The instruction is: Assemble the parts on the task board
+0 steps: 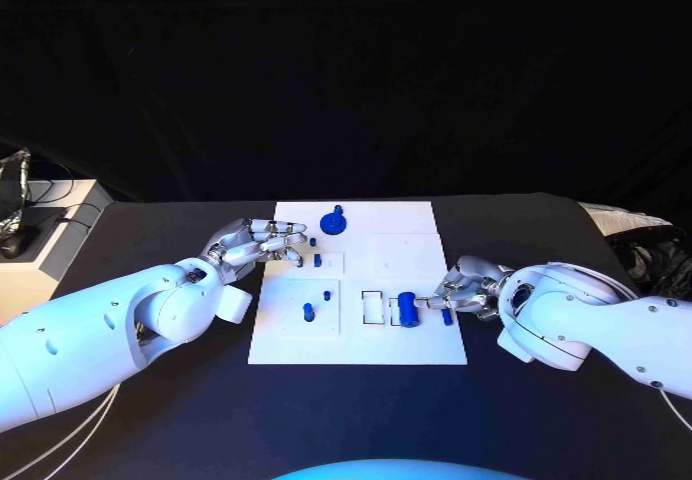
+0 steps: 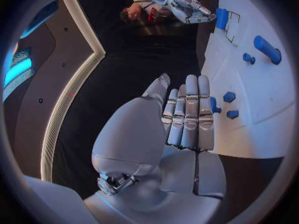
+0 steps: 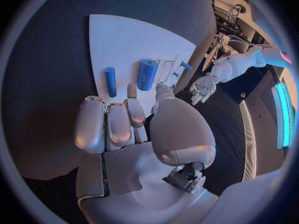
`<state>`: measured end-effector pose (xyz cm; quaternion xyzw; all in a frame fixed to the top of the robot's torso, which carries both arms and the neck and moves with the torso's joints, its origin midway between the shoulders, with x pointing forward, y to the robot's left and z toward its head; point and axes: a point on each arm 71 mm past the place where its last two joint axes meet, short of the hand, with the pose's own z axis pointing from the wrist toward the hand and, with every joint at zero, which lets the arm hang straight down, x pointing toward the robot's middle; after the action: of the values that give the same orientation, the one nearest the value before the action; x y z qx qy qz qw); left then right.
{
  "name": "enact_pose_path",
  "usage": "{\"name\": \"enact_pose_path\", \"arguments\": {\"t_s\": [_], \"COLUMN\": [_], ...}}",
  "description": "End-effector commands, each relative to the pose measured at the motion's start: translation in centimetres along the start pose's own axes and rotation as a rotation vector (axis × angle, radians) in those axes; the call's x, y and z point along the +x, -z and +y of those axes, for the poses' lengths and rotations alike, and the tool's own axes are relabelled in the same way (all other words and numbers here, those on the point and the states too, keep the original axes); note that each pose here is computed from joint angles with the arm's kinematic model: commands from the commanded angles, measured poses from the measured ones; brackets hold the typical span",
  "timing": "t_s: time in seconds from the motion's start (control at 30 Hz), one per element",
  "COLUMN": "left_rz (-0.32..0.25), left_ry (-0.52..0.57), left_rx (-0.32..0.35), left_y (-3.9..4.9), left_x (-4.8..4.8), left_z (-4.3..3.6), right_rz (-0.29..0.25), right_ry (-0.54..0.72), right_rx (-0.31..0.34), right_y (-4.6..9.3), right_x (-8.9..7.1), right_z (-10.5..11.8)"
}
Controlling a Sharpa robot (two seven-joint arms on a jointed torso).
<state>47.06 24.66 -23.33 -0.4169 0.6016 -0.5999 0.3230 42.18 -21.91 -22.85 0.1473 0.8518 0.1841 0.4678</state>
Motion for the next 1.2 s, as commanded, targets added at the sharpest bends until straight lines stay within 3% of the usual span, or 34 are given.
{"name": "enact_pose_path", "arguments": {"t_s": [0.03, 0.5, 1.2], "left_rz": [0.007, 0.013, 0.008], "left_ry": [0.01, 0.012, 0.008], "left_rx": [0.015, 0.005, -0.003], "left_y": [-0.04, 0.04, 0.21], "left_x": [0.24, 0.19, -0.12], "left_z": [-0.12, -0.08, -0.07], "right_rz": [0.016, 0.043, 0.087], "right_ry": [0.049, 0.058, 0.133], "right_rx": [0.051, 0.034, 0.036], "right_y": [-0.5, -1.7, -2.5], "right_x": [0.5, 2.0, 2.8], "right_z": [-0.1, 1.5, 2.1]}}
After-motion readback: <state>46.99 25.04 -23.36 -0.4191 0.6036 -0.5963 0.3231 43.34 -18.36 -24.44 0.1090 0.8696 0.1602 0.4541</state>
